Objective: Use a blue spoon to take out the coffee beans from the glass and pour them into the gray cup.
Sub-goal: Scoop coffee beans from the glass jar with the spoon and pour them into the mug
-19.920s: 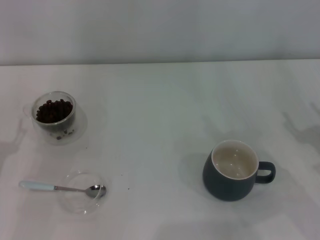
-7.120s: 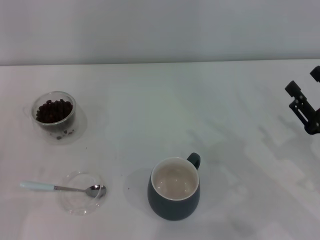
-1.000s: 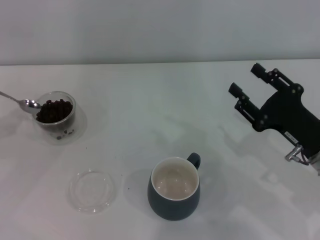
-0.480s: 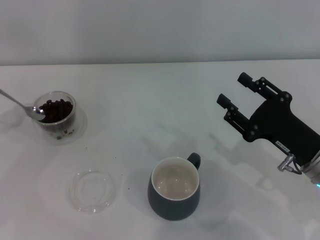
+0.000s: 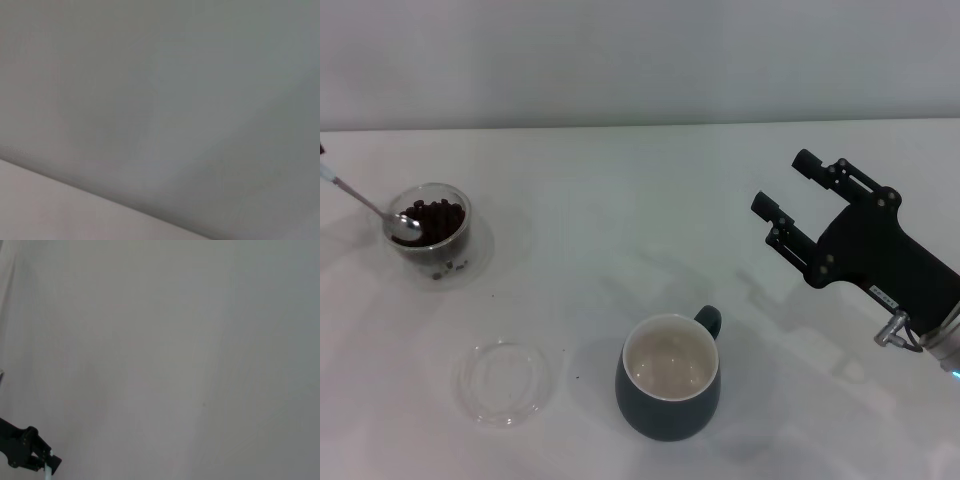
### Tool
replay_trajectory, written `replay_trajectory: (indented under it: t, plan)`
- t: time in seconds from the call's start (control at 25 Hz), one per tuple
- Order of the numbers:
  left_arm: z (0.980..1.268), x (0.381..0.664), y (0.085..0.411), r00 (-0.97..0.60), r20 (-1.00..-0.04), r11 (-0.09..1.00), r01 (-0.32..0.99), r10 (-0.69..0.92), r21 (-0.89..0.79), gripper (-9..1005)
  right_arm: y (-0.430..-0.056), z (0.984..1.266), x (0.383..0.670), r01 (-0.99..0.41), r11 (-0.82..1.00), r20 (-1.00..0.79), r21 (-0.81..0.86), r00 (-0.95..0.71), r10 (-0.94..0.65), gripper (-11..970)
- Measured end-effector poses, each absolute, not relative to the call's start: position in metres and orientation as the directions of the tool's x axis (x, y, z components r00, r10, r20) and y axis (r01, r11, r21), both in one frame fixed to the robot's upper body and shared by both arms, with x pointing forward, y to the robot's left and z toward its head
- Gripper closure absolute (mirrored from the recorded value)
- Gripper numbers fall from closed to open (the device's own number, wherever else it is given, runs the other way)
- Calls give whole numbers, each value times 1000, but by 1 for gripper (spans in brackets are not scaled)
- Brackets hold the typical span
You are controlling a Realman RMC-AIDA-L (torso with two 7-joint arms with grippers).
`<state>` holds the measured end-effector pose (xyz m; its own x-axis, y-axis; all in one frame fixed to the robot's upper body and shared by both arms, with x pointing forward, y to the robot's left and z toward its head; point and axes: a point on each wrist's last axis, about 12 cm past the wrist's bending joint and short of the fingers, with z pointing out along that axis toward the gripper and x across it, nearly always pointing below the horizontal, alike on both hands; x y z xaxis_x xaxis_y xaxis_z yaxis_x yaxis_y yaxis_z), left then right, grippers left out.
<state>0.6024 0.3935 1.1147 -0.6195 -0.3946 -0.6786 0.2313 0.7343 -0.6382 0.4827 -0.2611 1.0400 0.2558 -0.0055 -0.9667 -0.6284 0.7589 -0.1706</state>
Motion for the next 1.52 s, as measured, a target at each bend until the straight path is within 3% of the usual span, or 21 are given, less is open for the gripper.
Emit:
replay_trajectory:
  t: [0.68, 0.96, 1.52]
  plan:
    - [1103, 617, 353, -631, -717, 782, 270, -297, -562, 865, -261, 1040, 485, -625, 762, -968, -169, 253, -7, 335]
    - [1098, 607, 363, -608, -646, 720, 169, -461, -673, 865, -261, 1040, 486, -624, 763, -968, -170, 250, -11, 337]
    - [1075, 556, 388, -506, -490, 530, 75, -710, -845, 864, -258, 1042, 490, -627, 760, -966, -172, 257, -6, 338]
